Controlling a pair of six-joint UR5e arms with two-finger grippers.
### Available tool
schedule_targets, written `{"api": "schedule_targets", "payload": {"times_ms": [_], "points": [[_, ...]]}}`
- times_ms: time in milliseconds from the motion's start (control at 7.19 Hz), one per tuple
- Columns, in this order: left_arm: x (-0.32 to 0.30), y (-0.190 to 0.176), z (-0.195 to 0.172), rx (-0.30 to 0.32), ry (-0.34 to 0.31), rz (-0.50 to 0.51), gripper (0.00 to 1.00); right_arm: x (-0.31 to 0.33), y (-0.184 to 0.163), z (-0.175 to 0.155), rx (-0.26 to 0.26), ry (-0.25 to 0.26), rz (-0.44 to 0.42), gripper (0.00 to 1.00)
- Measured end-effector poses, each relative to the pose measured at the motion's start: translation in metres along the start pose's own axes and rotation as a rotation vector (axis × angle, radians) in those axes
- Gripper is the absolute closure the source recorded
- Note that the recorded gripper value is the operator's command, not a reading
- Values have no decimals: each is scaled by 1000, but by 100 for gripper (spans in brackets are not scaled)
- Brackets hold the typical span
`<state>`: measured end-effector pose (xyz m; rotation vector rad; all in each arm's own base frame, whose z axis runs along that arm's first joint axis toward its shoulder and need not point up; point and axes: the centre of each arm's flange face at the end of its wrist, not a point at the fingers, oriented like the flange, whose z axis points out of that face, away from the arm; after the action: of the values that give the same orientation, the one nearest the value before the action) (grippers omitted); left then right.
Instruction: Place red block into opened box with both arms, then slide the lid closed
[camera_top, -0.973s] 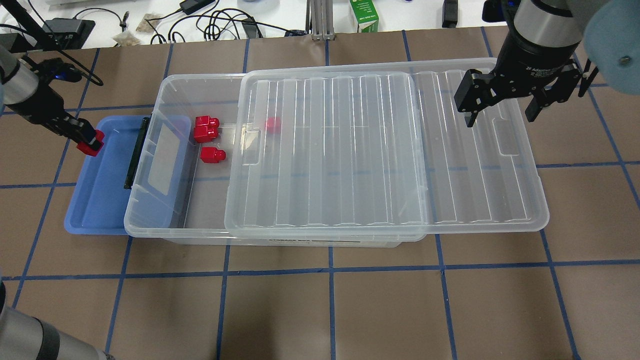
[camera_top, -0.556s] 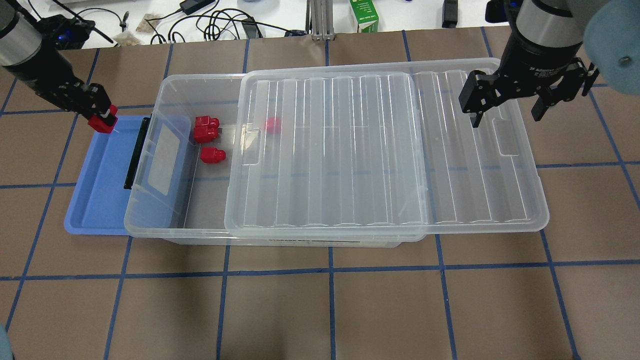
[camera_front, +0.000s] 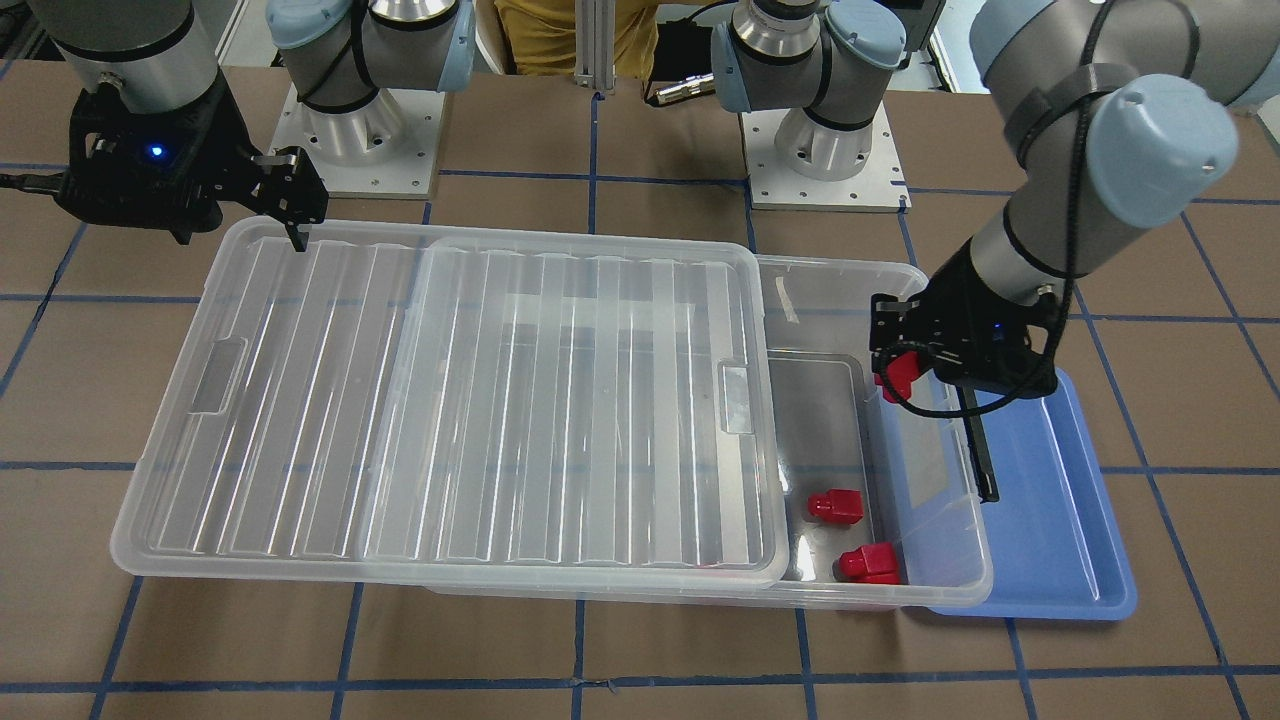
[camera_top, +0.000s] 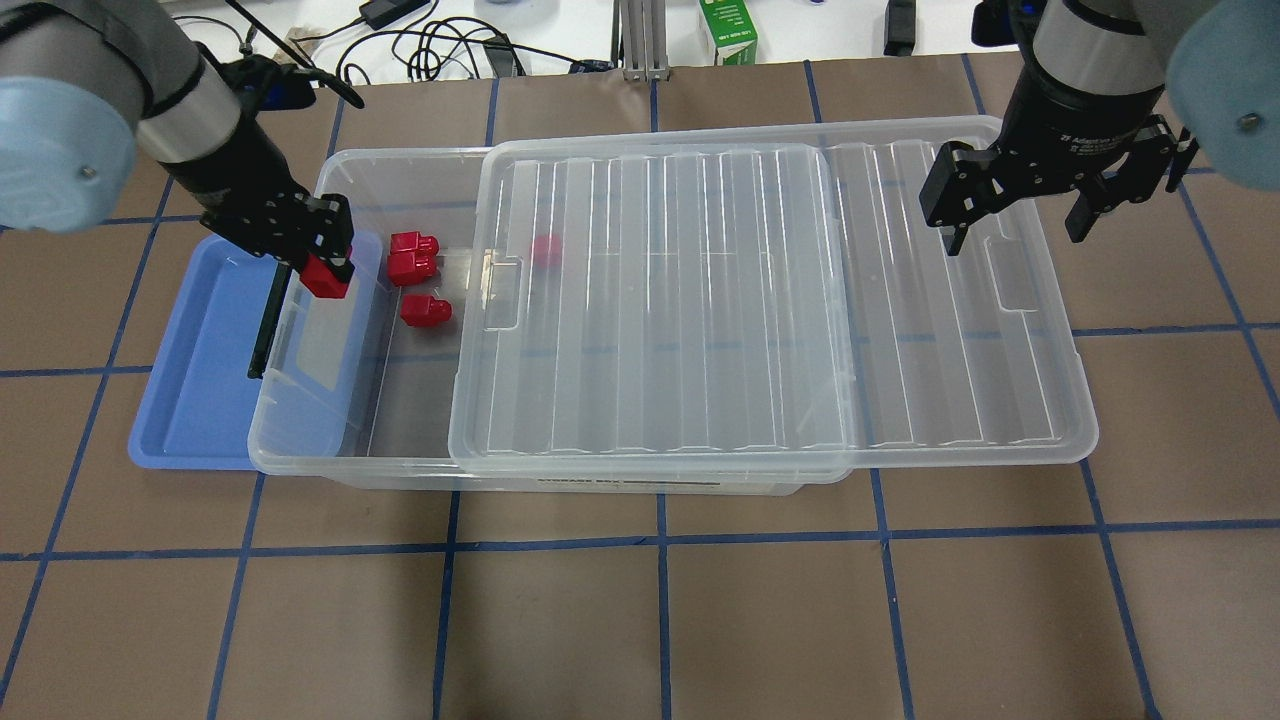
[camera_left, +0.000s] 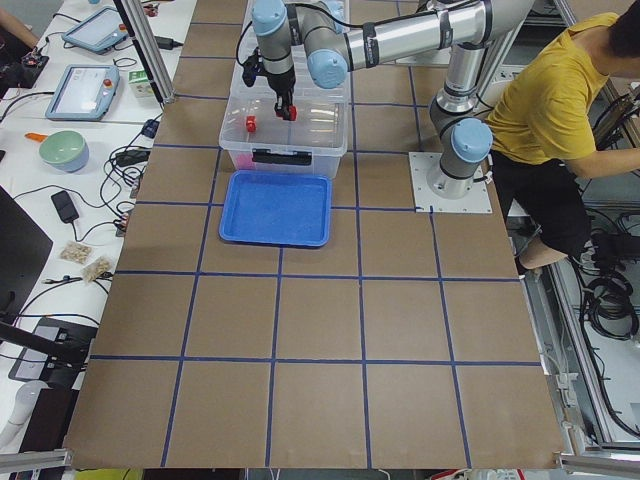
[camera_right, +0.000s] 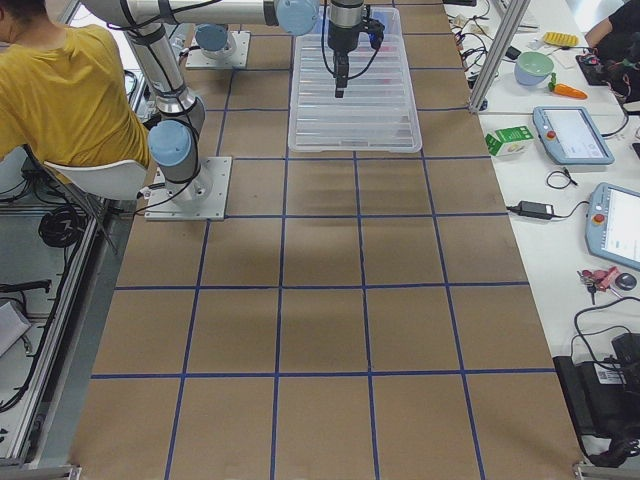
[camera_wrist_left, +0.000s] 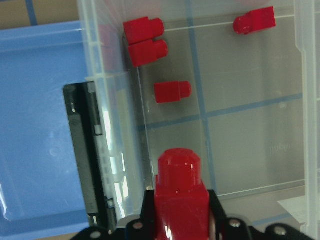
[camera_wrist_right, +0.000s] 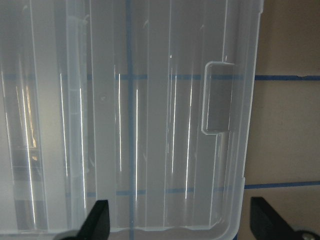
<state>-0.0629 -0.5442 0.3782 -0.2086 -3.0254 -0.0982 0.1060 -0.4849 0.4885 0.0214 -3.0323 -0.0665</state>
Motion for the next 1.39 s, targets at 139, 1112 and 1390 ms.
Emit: {"api": "schedule_targets", "payload": {"times_ms": [139, 1112, 1390], "points": [[13, 2, 23, 16, -8, 1, 100, 0, 0, 0, 0, 0, 0, 0], [10, 7, 118, -39, -18, -50, 100, 0, -1, 0, 0, 0, 2, 0], [8, 8, 129, -56, -22, -61, 100, 0, -1, 0, 0, 0, 2, 0]]}}
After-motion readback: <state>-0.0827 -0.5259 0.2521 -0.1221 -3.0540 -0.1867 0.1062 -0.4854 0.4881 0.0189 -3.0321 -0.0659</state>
